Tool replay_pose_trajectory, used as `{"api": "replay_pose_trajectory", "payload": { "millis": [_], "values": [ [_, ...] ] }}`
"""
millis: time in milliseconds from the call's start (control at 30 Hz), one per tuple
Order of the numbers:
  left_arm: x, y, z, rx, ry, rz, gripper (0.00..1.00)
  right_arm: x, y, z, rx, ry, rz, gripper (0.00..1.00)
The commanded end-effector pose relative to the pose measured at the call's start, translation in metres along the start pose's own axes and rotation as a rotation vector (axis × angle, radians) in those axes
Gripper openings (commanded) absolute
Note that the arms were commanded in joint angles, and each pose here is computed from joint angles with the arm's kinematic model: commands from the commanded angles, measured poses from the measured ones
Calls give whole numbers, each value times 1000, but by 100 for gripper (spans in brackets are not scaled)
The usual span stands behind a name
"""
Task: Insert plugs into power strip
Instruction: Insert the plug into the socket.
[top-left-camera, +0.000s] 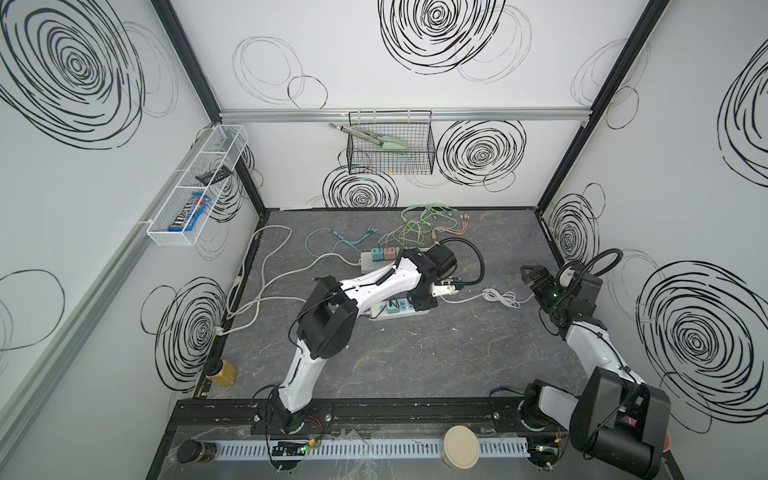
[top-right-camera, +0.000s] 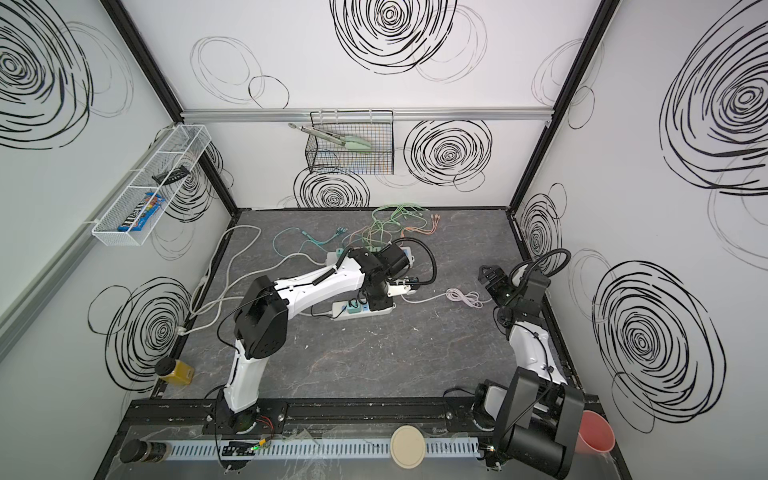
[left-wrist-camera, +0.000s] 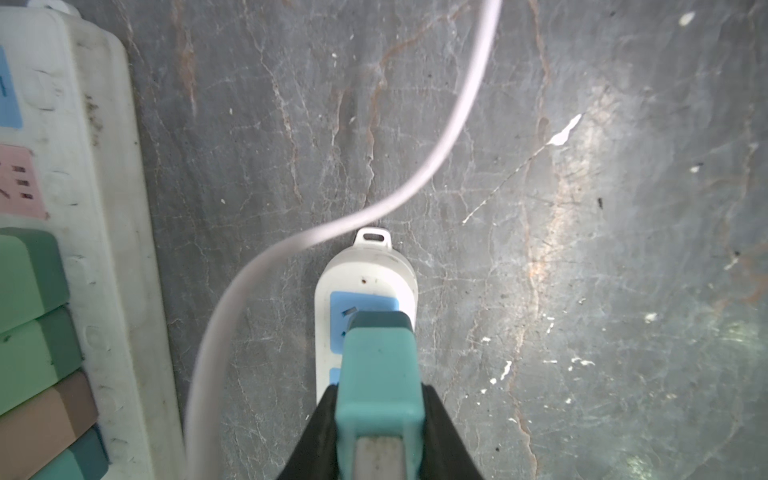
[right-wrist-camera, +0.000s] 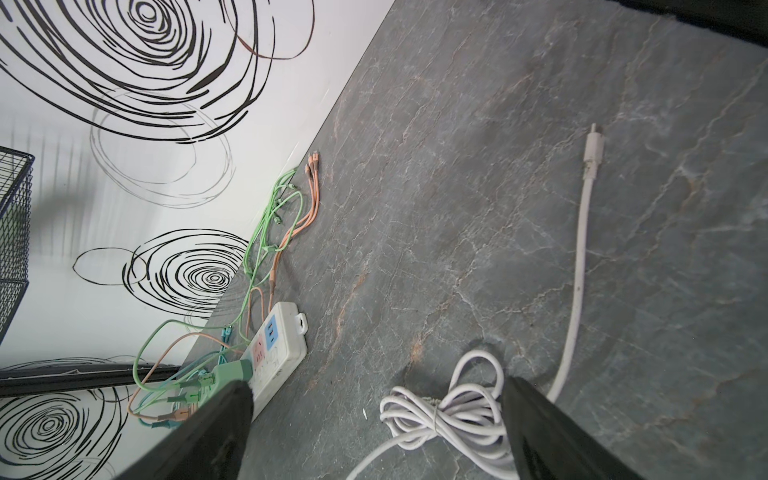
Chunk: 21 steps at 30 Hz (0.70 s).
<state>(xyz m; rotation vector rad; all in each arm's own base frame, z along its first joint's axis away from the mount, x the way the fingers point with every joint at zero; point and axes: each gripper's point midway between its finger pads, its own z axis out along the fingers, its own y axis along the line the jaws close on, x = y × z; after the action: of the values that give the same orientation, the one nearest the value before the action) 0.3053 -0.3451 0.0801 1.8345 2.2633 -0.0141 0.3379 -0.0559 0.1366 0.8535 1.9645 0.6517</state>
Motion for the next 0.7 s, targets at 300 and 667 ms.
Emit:
{"api": "replay_pose_trajectory", "payload": {
  "millis": [300,667],
  "values": [
    [-2,-3,8,22,19,40,0,-6,12,-3,-34,-3,-23,97],
    [1,-10,31,76,51,56,0,1,7,0,-27,23,-19,97]
  ]
}}
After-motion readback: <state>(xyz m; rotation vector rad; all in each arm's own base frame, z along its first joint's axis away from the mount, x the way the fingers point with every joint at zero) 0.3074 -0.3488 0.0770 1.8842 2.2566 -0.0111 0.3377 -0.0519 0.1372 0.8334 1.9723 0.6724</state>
